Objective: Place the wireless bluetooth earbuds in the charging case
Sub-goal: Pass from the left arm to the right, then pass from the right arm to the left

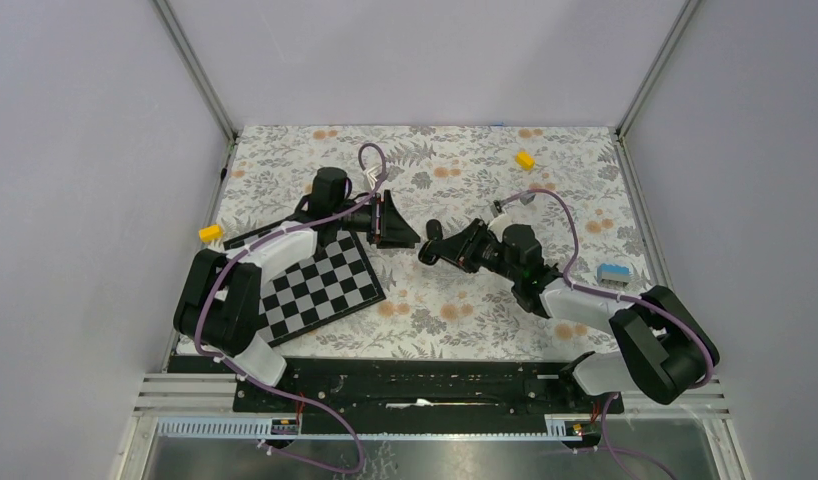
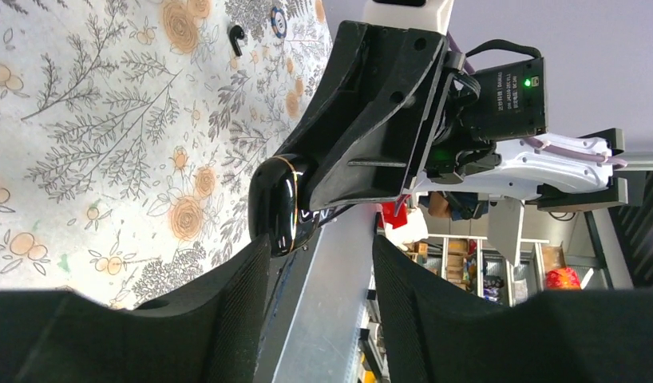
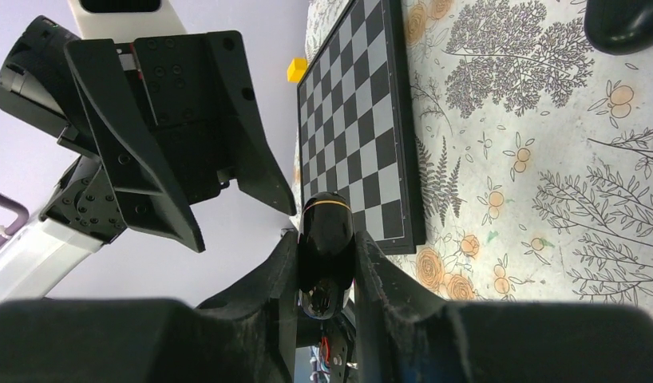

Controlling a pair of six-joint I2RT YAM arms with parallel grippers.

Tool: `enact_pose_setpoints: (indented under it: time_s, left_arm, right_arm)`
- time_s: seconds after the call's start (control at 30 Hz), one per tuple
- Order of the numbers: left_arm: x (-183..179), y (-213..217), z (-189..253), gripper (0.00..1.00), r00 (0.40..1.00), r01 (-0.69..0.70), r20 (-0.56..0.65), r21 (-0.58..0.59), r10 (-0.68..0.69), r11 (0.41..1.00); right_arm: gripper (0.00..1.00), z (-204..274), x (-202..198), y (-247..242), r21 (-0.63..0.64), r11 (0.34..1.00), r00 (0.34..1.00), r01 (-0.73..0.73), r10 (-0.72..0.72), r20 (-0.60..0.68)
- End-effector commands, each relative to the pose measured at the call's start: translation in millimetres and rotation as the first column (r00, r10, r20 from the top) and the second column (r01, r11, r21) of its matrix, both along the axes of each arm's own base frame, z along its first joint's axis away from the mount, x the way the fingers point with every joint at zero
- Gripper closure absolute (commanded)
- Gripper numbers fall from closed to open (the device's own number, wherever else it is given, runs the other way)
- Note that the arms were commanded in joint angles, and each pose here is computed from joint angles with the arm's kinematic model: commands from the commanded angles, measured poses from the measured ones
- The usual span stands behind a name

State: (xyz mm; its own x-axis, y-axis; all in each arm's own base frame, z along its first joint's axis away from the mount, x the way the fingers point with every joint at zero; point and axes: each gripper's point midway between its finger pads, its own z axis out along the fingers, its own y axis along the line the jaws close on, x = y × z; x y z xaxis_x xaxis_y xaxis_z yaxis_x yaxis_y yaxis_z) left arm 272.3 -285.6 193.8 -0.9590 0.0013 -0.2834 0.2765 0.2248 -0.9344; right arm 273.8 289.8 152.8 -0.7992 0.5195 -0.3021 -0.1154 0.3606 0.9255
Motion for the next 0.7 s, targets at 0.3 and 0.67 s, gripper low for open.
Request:
enact_pose_setpoints:
  time_s: [0.3, 0.67]
  left_arm:
    - [-19.8, 3.0, -8.4, 0.45, 0.998, 0.065, -0.015, -0.053, -0.066, 0.996]
    - [-20.5, -1.2, 25.1, 0.51, 0.997, 0.074, 0.035, -0.204, -0.068, 0.976]
  right_arm:
    - [1.00, 67.3, -17.4, 12.9, 0.225, 0.963, 0.962, -0.147, 0.087, 0.257]
    - [1.00, 72.2, -19.6, 16.2, 0.242, 0.954, 0.956, -0.179, 0.110, 0.273]
